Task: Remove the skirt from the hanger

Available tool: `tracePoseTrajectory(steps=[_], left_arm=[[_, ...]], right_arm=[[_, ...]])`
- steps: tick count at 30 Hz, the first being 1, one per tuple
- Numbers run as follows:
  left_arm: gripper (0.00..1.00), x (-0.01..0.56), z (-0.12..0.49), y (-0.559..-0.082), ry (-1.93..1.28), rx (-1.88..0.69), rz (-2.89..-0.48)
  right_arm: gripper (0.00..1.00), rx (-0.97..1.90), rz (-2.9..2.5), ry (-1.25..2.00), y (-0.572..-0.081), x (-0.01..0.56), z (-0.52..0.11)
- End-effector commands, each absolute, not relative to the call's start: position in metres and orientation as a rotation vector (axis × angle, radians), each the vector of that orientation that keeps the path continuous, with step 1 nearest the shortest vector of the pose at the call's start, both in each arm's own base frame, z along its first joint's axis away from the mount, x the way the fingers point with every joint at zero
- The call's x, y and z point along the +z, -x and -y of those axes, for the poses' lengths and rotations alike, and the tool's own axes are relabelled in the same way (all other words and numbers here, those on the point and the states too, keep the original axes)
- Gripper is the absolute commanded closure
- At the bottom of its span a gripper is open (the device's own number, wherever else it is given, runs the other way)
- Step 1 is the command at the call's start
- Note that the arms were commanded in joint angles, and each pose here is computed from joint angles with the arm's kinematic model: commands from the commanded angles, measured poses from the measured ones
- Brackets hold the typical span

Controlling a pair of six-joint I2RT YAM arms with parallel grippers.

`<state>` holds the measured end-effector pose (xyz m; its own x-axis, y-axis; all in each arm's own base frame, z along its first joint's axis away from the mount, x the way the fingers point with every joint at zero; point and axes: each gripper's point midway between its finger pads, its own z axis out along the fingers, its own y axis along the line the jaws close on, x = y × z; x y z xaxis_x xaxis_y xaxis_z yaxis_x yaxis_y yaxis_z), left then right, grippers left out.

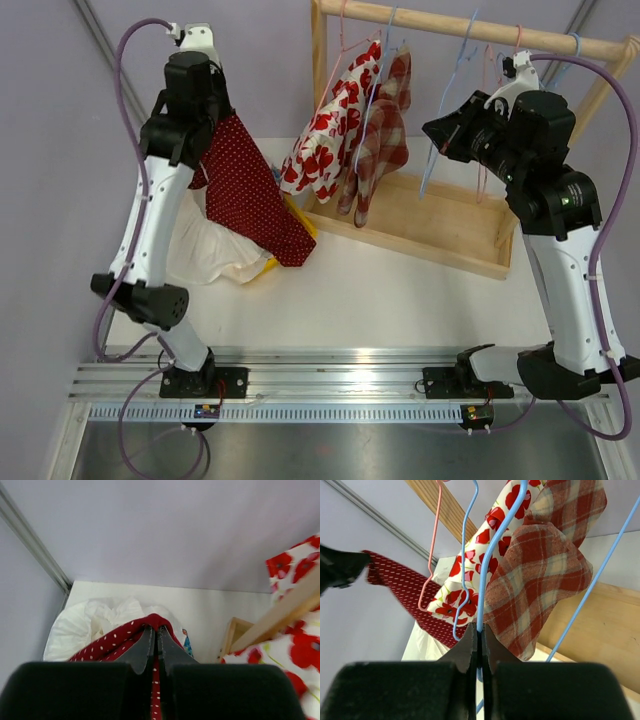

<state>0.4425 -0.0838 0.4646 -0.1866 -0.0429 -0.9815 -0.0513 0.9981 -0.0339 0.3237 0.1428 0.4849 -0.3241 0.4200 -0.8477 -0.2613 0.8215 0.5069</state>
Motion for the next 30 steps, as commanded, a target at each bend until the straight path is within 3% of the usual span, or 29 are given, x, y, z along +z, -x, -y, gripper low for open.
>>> tracePoseTrajectory(steps=[1, 2, 4, 12, 16, 23, 30], left_arm=[[0.93, 0.429, 0.086, -0.486, 0.13, -0.082, -1.82], [0.55, 0.407, 0.086, -0.484, 0.131, -0.08, -1.9], [0.01, 0.374, 0.086, -0.482, 0.162, -0.077, -2.01], [0.01, 0.328, 0.064, -0.361, 0.2, -0.134, -2.005], [0.01, 0.294, 0.059, -0.299, 0.151, -0.164, -2.071], [0.01, 0.254, 0.045, -0.248, 0.139, -0.123, -2.149], [0.01, 0.216, 0.038, -0.232, 0.154, -0.096, -2.191]], right_arm=[[1.0, 0.651, -1.7, -0.124, -0.338, 0.505, -0.137], [1.0, 0.654, -1.689, -0.121, -0.341, 0.509, -0.138], [1.0, 0.648, -1.711, -0.121, -0.354, 0.504, -0.14], [1.0, 0.705, -1.701, -0.213, -0.405, 0.512, -0.123], [1.0, 0.682, -1.769, -0.282, -0.424, 0.484, -0.109], [1.0, 0.687, -1.828, -0.328, -0.411, 0.445, -0.106], [1.0, 0.669, -1.871, -0.342, -0.403, 0.432, -0.1]])
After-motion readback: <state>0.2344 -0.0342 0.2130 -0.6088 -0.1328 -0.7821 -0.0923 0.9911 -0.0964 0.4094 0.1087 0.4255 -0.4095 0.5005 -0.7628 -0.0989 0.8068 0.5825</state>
